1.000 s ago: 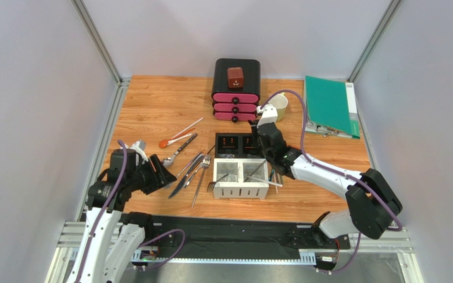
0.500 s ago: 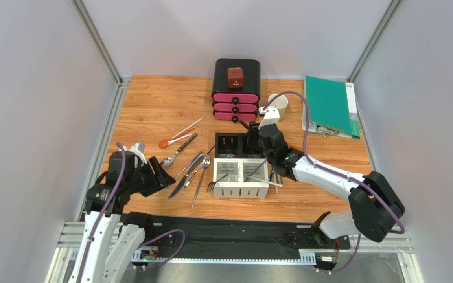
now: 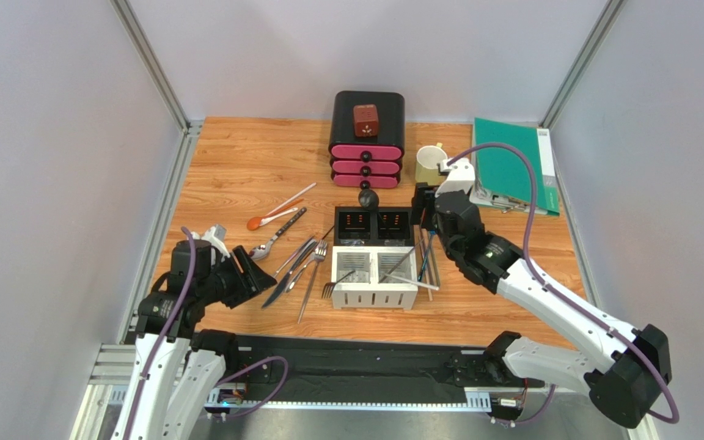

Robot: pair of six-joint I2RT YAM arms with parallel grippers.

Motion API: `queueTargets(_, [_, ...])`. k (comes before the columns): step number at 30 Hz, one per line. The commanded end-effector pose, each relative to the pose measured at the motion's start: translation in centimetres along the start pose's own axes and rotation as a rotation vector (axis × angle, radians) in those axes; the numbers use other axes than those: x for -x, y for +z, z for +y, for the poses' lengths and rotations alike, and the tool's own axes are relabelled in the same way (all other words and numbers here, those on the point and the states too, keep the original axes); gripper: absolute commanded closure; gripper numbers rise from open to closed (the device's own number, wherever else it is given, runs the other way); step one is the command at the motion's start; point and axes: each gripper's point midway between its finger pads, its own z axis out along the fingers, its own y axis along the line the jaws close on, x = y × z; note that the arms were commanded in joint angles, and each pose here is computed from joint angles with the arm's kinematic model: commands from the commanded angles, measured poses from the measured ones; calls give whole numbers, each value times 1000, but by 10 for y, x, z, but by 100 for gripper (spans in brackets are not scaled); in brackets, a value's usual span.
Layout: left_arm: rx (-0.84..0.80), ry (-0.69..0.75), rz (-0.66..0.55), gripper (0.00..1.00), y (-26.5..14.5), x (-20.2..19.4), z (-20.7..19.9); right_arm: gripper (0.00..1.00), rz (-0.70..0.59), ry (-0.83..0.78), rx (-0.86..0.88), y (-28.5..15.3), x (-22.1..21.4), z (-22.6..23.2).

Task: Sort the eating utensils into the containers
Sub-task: Place the spoon in the storage box, then pick up the container from the center of the board.

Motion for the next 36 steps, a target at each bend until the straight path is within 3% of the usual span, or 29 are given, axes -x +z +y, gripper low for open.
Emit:
queueTargets(1, [-62, -24, -29, 40, 3, 5, -11, 34, 8, 68, -162, -12, 10, -44])
queueTargets(8, [-66, -40, -30, 40, 6, 6, -11, 35, 260, 117, -334, 8, -40, -105])
queueTargets(12, [-64, -43, -32, 40, 9, 9, -12, 38, 368, 174, -314, 26, -56, -114])
queueTargets(15, [-55, -42, -27, 40, 11, 11, -12, 40, 435, 118, -286, 43, -64, -115])
queueTargets(19, [-46, -41, -20, 40, 16, 15, -12, 41, 443, 71, -274, 65, -50, -112])
queueTargets(25, [-45, -32, -48, 40, 18, 26, -17, 38, 544, 61, -296, 94, -72, -123])
queueTargets(31, [-35, -26, -49, 40, 24, 33, -18, 36, 626, -10, -364, 96, -87, -142])
queueTargets(36, [-31, -31, -53, 40, 28, 36, -17, 34, 653, -32, -323, 96, -104, -143])
